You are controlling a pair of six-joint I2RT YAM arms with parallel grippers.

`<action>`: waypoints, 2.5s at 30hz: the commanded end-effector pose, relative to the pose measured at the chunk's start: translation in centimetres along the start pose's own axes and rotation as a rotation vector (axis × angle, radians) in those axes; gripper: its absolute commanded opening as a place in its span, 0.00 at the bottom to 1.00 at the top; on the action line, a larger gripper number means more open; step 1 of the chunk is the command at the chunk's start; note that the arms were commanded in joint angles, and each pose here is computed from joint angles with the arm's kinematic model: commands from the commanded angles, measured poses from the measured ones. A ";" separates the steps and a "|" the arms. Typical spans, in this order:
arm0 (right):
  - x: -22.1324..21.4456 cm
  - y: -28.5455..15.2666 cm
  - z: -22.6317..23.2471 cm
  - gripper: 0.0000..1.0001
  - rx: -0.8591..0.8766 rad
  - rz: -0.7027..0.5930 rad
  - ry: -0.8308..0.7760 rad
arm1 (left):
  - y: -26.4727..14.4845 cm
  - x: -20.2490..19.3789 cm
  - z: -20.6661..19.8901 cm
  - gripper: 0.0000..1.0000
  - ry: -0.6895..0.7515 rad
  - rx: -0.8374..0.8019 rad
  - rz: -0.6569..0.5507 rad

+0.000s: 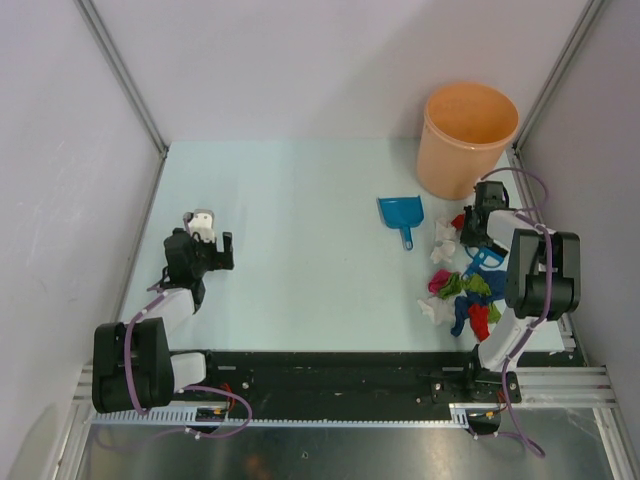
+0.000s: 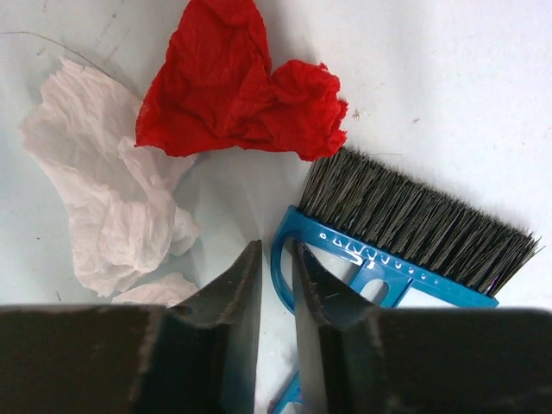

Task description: Sweep away the paper scraps from the table

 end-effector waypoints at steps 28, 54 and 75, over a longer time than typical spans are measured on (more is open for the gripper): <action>7.6 -16.5 0.3 0.00 0.115 -0.556 0.337 | 0.8 2.7 -1.1 1.00 0.030 -0.189 -0.055; 3.1 -27.3 21.2 0.00 1.049 -0.469 1.063 | -11.8 22.1 -23.8 1.00 0.400 -0.885 -0.322; 1.4 -27.9 23.2 0.00 1.139 -0.367 1.064 | -8.4 23.7 -27.4 0.38 0.465 -0.835 -0.285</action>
Point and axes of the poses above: each gripper's point midway between its finger pads, its own y axis out along the fingers, its own z axis along the line the jaws close on, x = y × z, the point moved 5 cm from there along -y, back along the fingers, and after that the axes turned 8 degrees about y, right-handed, at the moved point
